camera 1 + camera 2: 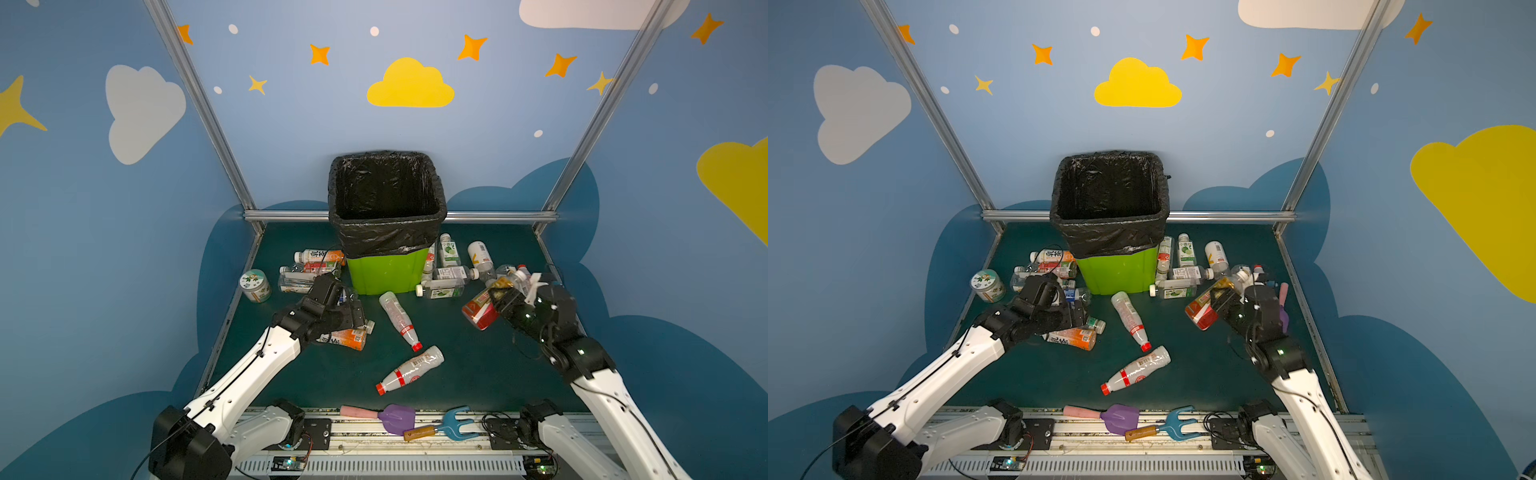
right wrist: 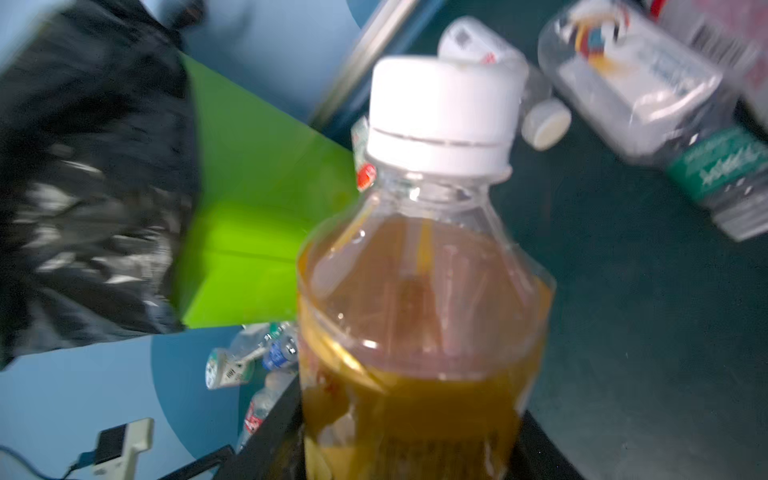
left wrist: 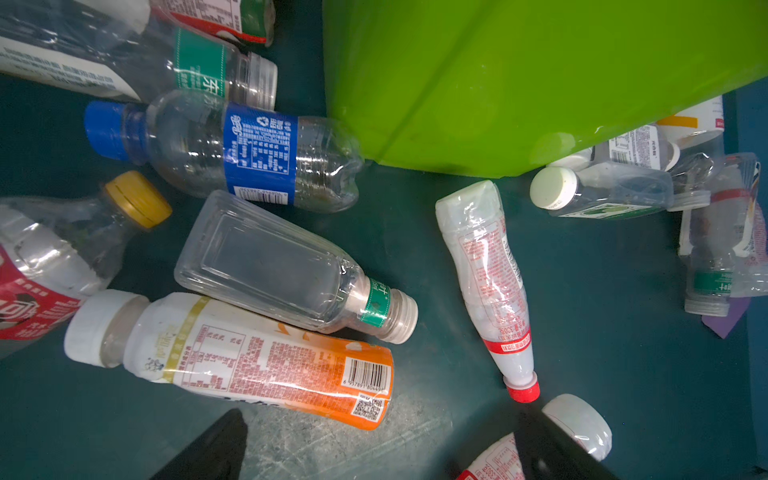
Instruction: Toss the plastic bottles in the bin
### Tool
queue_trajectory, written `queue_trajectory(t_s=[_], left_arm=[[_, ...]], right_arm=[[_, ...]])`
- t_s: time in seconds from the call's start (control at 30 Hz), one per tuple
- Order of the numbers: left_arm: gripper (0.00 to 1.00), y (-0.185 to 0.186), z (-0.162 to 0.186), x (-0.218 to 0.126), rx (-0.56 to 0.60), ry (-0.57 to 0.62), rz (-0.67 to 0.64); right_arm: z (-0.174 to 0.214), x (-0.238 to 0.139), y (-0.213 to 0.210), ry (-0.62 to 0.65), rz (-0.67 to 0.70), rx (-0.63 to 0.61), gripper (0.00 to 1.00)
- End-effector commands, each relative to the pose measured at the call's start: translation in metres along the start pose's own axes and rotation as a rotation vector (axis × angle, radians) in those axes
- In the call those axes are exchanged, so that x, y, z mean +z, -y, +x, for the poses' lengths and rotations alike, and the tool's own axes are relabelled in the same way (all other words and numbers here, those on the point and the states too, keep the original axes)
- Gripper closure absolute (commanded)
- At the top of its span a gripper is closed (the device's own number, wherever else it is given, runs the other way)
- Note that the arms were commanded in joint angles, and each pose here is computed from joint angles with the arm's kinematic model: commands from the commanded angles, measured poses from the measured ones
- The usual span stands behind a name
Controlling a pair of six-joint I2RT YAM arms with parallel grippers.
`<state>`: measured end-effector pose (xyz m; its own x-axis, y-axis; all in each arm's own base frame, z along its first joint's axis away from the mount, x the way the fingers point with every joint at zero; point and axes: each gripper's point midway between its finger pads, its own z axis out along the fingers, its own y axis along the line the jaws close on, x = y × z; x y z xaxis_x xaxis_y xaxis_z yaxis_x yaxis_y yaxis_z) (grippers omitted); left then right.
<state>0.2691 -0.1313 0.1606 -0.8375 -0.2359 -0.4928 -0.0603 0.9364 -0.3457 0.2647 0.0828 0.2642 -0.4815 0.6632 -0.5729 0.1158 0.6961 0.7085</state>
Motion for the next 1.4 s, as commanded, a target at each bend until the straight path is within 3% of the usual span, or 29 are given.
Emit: queue_trajectory(t_s=[0.0, 0.13, 0.27, 0.37, 0.47, 0.53, 0.7, 0.77, 0.83, 0.97, 1.13, 1.27, 1.37], left_arm=[[0.0, 0.003, -0.016, -0.014, 0.025, 0.051, -0.006], [0.0, 0.007, -0.025, -0.018, 0.043, 0.061, -0.009], [0.0, 0.013, -0.028, -0.021, 0.037, 0.064, 0.012], [0.0, 0.013, -0.027, -0.023, 0.03, 0.059, 0.017], [0.0, 0.011, -0.023, -0.026, 0.018, 0.049, 0.016], [0.0, 0.011, -0.019, -0.029, 0.013, 0.037, 0.02], [0.0, 0.015, -0.006, -0.04, 0.035, 0.012, 0.051], [0.0, 0.018, 0.001, -0.041, 0.069, 0.001, 0.058], [0.01, 0.021, 0.009, -0.041, 0.109, -0.012, 0.056], [0.01, 0.026, 0.021, -0.034, 0.156, -0.058, 0.037], [0.02, 0.035, 0.034, -0.023, 0.223, -0.123, 0.026], [0.04, 0.047, 0.049, -0.017, 0.299, -0.187, 0.042], [0.12, 0.058, 0.064, -0.014, 0.37, -0.242, 0.081]], right_arm=[[-0.08, -0.051, -0.055, 0.307, -0.093, -0.139, 0.46], [-0.135, -0.069, -0.157, 0.386, -0.312, -0.263, 0.44], [-0.151, -0.03, -0.268, 0.265, -0.534, -0.355, 0.42], [-0.128, 0.015, -0.344, 0.107, -0.637, -0.465, 0.31], [-0.112, 0.047, -0.372, 0.008, -0.637, -0.515, 0.12], [-0.123, 0.054, -0.359, 0.028, -0.586, -0.491, 0.06], [-0.162, 0.019, -0.338, 0.089, -0.542, -0.478, 0.06], [-0.176, 0.0, -0.325, 0.175, -0.563, -0.449, 0.06], [-0.185, -0.011, -0.288, 0.233, -0.537, -0.377, 0.06], [-0.185, -0.018, -0.208, 0.191, -0.364, -0.301, 0.08], [-0.138, -0.004, -0.114, 0.015, -0.157, -0.258, 0.09], [-0.063, 0.013, -0.033, -0.213, 0.009, -0.206, 0.16], [-0.01, 0.013, 0.021, -0.344, 0.119, -0.143, 0.24]])
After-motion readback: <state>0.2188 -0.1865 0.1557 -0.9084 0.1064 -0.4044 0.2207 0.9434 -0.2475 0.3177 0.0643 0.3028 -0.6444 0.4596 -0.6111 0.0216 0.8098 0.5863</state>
